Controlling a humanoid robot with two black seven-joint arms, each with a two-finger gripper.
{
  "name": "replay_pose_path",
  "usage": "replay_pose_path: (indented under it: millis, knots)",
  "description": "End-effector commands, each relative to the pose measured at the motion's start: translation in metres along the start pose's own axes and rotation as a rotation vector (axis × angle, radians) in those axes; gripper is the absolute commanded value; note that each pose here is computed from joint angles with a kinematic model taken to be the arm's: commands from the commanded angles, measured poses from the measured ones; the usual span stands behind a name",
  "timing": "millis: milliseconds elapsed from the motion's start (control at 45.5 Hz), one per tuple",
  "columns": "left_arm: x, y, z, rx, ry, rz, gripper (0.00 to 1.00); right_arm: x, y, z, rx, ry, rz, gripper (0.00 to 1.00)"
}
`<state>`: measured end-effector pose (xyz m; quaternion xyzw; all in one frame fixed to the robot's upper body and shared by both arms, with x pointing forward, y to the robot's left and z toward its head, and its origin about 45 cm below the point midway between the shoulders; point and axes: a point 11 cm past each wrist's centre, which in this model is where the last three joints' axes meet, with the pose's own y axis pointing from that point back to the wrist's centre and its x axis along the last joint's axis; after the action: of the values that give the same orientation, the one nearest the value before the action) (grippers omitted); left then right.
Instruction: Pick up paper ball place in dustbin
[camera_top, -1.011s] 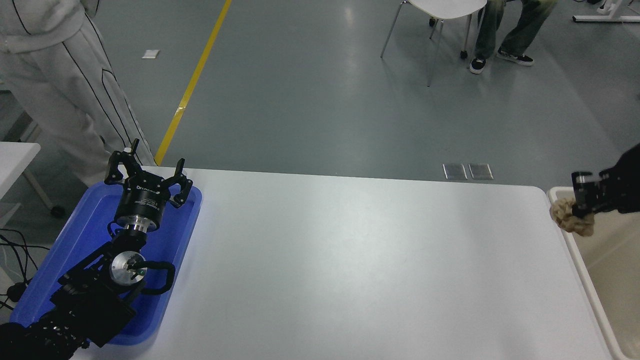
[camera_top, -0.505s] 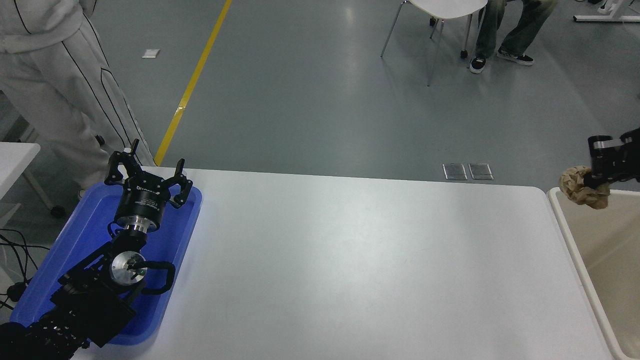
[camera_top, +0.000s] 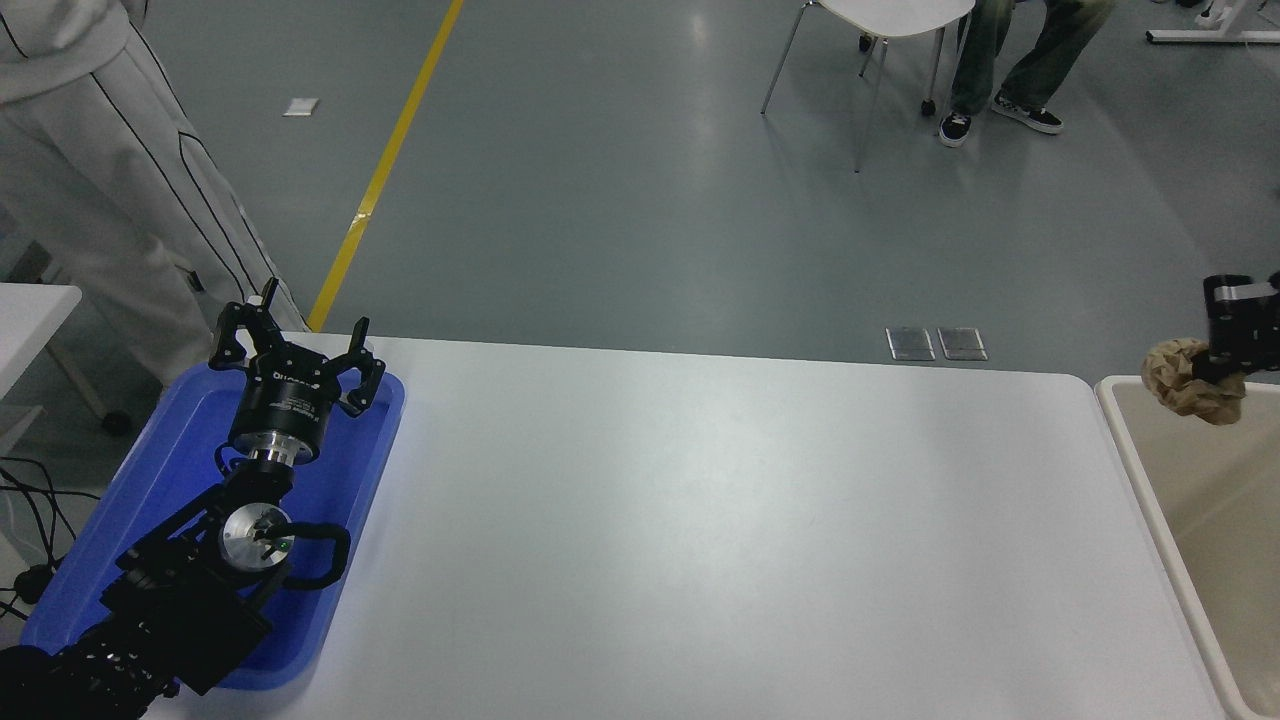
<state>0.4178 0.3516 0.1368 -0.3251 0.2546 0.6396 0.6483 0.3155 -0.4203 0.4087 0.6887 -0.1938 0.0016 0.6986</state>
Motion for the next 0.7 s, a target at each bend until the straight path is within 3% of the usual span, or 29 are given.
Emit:
replay_pose_path:
  millis: [0, 330, 681]
  knots:
    - [0.0, 0.0, 0.0, 0.0, 0.0, 0.0, 1.0, -0.005, -0.004, 0.048, -0.079, -0.111, -0.009, 0.0]
    - [0.0, 0.0, 0.0, 0.0, 0.0, 0.0, 1.0, -0.03, -0.025, 0.142, -0.155, -0.33, -0.005, 0.0]
    - [0.0, 0.0, 0.0, 0.0, 0.0, 0.0, 1.0, -0.028, -0.048, 0.17, -0.245, -0.359, 0.061, 0.0]
